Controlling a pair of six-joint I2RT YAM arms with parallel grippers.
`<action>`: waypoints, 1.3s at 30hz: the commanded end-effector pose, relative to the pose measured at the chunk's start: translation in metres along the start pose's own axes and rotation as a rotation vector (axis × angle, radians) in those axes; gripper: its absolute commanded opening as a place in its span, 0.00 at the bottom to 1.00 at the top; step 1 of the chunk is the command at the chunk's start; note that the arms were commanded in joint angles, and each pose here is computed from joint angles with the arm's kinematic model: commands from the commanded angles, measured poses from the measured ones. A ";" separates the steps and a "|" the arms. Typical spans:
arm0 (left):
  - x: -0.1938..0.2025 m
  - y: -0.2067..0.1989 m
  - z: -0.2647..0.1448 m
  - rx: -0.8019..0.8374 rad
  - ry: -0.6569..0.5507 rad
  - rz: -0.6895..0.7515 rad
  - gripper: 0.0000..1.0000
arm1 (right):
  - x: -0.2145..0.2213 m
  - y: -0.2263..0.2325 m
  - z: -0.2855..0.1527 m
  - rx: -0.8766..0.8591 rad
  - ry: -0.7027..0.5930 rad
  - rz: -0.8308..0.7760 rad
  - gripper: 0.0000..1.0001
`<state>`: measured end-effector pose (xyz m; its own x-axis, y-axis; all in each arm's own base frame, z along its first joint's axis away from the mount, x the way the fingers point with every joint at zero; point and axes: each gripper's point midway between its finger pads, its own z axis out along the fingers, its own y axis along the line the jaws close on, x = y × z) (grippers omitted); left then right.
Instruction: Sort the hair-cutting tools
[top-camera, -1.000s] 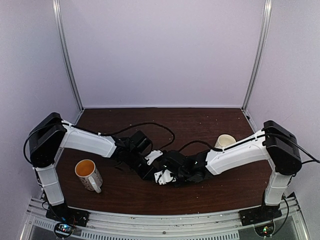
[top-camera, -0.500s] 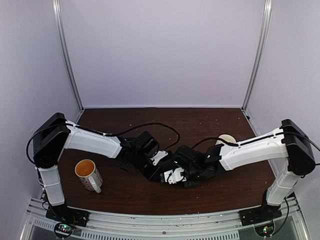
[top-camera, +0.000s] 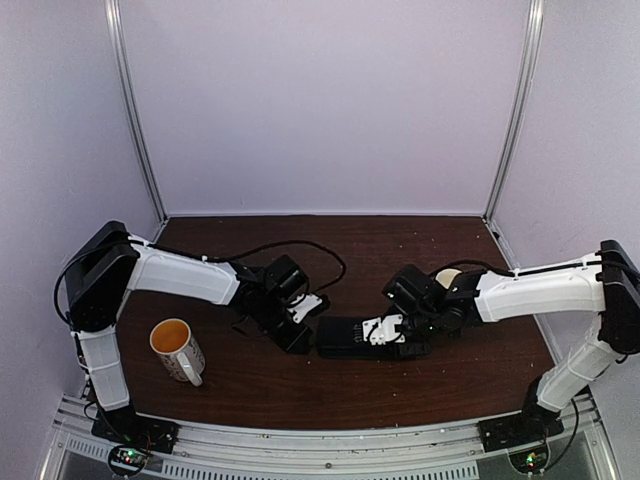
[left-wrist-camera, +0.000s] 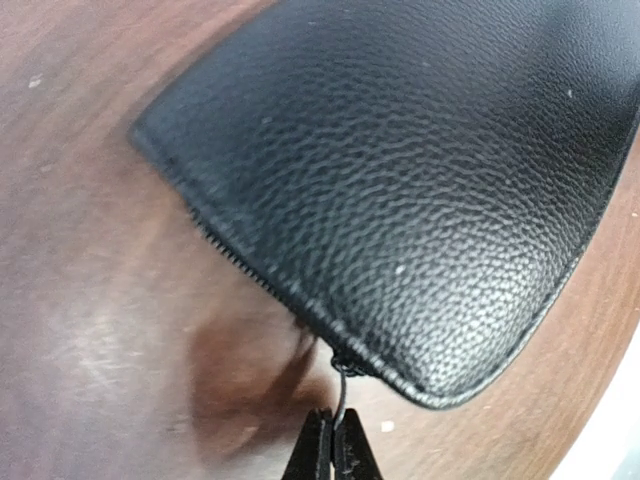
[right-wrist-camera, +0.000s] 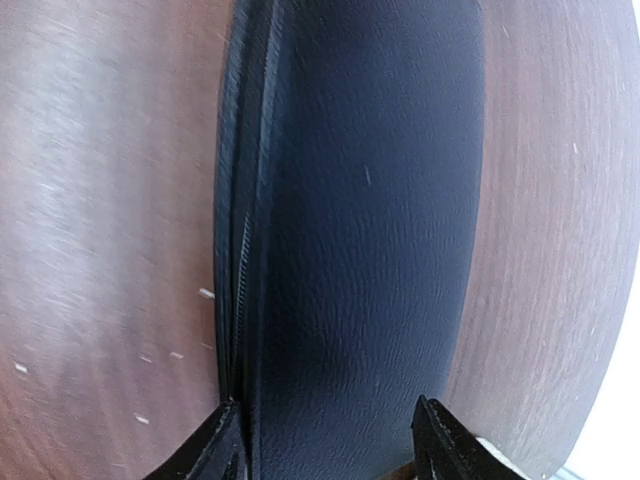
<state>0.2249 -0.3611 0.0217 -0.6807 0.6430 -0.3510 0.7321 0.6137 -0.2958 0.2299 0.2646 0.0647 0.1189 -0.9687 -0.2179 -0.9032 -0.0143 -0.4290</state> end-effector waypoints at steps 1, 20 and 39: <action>-0.001 0.028 -0.014 -0.096 0.010 -0.011 0.00 | 0.016 -0.014 0.011 0.004 0.040 0.013 0.58; -0.025 0.057 -0.009 -0.171 0.008 0.007 0.00 | -0.019 0.078 0.007 -0.296 -0.026 -0.140 0.58; -0.033 0.070 -0.005 -0.217 -0.005 0.094 0.00 | -0.035 0.044 -0.023 -0.116 -0.125 -0.299 0.63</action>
<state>0.2904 -0.3353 0.0205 -0.6243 0.6901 -0.3661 0.7593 0.6462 -0.0766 0.1691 0.2806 0.0744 0.3909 -0.8942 -0.2184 -0.8853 -0.3002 -0.3552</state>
